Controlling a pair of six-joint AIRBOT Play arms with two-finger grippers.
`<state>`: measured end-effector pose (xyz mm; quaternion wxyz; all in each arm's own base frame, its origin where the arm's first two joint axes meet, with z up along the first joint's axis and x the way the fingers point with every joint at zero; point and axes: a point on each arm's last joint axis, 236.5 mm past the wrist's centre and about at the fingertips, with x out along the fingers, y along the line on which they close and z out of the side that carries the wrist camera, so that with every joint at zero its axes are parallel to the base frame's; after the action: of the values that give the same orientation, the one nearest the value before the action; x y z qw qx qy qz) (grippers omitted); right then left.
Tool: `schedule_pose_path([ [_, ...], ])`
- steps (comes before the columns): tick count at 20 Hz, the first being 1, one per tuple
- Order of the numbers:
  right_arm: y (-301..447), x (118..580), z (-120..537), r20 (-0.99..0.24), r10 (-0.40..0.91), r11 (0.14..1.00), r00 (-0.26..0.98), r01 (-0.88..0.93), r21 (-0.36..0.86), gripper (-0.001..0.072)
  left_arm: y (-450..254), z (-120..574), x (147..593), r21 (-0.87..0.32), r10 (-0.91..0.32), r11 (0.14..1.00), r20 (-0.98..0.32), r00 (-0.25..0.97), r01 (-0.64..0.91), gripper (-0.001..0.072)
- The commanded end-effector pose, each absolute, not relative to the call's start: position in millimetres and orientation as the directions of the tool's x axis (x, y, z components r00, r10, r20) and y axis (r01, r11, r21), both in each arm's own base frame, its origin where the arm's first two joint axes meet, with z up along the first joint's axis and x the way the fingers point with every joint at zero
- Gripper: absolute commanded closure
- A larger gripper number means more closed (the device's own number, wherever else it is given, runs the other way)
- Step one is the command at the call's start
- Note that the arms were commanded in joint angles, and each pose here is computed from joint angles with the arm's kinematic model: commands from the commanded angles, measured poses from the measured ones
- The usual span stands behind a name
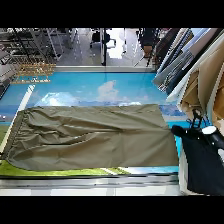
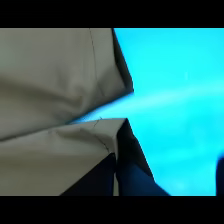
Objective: Fold the clothes and pants, and hang the long-sleeved shirts on hangers.
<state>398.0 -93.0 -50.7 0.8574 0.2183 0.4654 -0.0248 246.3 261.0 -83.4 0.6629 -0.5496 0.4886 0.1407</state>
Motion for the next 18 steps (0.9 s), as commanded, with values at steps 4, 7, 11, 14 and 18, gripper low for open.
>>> schedule_pose_path([
  [4, -70.5, 423.8, -31.0, -0.818, 0.304, 0.844, 0.488, 0.260, 0.468, 0.0164, 258.8, -83.8, 244.3, -0.588, -0.359, 0.359, -0.804, 0.474, -0.725, 0.0151],
  [7, -55.7, 368.8, -31.1, -0.839, 0.408, 0.813, 0.360, 0.276, 0.513, 0.0272, 259.8, -88.0, 240.7, -0.571, -0.351, 0.368, -0.816, 0.459, -0.734, 0.0152],
  [11, -36.7, 281.0, -47.1, -0.846, 0.445, 0.734, 0.294, 0.422, 0.533, 0.0283, 264.8, -105.7, 238.5, -0.545, -0.296, 0.352, -0.836, 0.463, -0.761, 0.0152],
  [14, -20.1, 230.9, -61.4, -0.857, 0.475, 0.697, 0.198, 0.510, 0.504, 0.0283, 261.0, -119.2, 239.6, -0.550, -0.274, 0.309, -0.832, 0.482, -0.775, 0.0155],
  [18, -21.6, 206.1, -72.5, -0.881, 0.461, 0.685, 0.102, 0.590, 0.427, 0.0283, 256.1, -120.1, 240.3, -0.563, -0.286, 0.325, -0.824, 0.489, -0.760, 0.0526],
])
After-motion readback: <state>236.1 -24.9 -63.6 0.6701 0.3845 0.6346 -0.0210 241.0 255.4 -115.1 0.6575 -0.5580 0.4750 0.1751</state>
